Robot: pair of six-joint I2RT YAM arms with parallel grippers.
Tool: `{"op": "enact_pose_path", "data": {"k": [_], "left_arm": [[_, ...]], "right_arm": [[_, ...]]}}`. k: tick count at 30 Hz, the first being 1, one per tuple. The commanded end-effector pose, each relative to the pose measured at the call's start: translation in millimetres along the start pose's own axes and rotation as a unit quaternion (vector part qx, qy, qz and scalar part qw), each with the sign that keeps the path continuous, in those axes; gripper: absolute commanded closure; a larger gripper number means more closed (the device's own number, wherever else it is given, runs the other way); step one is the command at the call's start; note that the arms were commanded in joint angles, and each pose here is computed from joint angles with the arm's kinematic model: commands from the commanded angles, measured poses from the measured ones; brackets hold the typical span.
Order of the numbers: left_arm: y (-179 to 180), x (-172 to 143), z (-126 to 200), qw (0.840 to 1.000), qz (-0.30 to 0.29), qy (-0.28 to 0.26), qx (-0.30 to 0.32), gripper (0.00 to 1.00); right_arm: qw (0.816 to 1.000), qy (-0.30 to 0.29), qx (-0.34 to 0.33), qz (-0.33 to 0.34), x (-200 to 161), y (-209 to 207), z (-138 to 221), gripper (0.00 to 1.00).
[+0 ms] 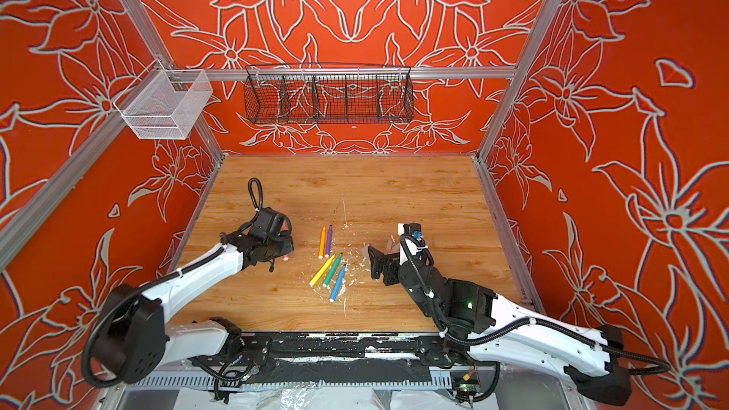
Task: Insert pens into pen caps
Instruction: Place a pen at the middle-left of the table.
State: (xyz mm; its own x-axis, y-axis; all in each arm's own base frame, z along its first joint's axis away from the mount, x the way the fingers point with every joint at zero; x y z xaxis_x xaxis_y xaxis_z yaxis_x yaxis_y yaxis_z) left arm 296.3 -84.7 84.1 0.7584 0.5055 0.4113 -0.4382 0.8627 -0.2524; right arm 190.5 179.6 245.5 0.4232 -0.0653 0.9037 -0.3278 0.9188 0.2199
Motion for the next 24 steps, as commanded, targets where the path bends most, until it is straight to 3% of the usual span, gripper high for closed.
{"op": "enact_pose_path", "data": {"k": [1, 8, 11, 15, 19, 24], "left_arm": [[25, -10, -8, 0.996, 0.008, 0.033, 0.083, 1.00], [23, -15, -24, 0.995, -0.003, 0.049, 0.084, 1.00], [28, -15, -26, 0.994, -0.004, 0.049, 0.099, 0.89], [34, -16, -30, 0.992, -0.003, 0.055, 0.115, 0.87], [35, -19, -33, 0.992, -0.003, 0.056, 0.112, 0.74], [36, -26, -39, 0.992, -0.004, 0.067, 0.109, 0.73]], "right_arm": [[0.999, 0.040, 0.011, -0.016, -19, 0, -8, 0.03], [0.998, 0.059, 0.015, -0.013, -29, 4, -17, 0.03], [0.998, 0.062, 0.016, -0.014, -31, 5, -19, 0.02], [0.998, 0.061, 0.026, -0.019, -31, 9, -20, 0.02], [0.997, 0.059, 0.035, -0.022, -32, 11, -20, 0.03], [0.997, 0.058, 0.040, -0.025, -32, 11, -19, 0.02]]}}
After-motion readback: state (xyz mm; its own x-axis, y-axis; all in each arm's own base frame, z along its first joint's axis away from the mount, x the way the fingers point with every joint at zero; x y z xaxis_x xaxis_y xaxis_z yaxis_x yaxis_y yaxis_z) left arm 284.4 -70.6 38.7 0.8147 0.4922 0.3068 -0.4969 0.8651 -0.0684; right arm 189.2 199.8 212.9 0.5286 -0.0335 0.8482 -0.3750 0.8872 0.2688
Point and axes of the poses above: each gripper's point midway between its finger pads, its own z axis back along the fingers, its own y axis along the line the jaws close on, x = y × z, the point moved 1 cm from there along z, back along the fingers, and after that the axes turned 8 degrees about z, right-handed, at the moved point
